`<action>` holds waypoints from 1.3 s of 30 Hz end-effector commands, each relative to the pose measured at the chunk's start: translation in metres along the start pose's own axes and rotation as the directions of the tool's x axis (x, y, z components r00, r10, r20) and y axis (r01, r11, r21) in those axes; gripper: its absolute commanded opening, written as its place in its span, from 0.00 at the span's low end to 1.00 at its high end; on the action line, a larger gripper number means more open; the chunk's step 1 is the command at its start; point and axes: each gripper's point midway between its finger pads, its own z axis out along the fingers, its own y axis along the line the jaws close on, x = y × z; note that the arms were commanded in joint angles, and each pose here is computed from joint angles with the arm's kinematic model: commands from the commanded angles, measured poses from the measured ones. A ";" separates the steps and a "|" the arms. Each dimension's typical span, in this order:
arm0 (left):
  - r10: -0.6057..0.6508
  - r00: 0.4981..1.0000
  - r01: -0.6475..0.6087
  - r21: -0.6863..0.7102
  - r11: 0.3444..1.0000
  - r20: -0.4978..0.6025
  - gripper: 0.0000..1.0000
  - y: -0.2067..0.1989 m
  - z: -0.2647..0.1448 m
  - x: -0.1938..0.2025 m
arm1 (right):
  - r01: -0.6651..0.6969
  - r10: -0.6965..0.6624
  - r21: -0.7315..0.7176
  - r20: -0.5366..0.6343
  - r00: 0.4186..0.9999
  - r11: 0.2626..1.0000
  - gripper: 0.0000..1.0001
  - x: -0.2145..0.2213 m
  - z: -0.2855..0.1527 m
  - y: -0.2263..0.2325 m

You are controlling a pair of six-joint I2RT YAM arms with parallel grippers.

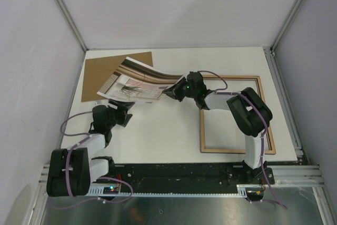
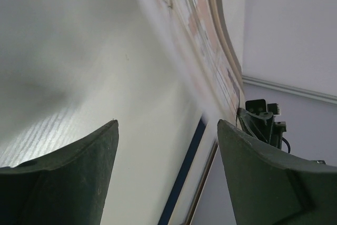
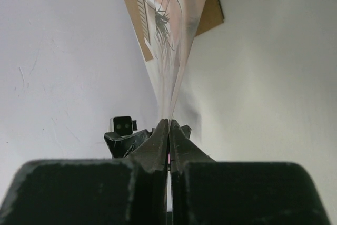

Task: Put the photo into the frame
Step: Move the photo to the backboard.

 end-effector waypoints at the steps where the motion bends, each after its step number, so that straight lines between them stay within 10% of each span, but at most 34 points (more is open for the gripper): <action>1: -0.005 1.000 0.005 0.068 0.998 -0.005 0.79 -0.011 -0.009 0.002 | 0.031 -0.031 -0.046 -0.005 0.999 0.998 0.00 0.001 -0.010 0.019; 27: -0.076 0.996 0.073 0.058 0.996 0.038 0.84 -0.007 0.027 -0.018 | 0.019 -0.019 -0.043 -0.004 1.000 0.999 0.00 0.006 -0.032 0.009; 39: -0.096 0.995 0.094 0.066 0.993 0.027 0.54 -0.004 0.042 -0.021 | 0.019 -0.019 -0.030 -0.004 1.000 0.999 0.00 0.010 -0.048 -0.007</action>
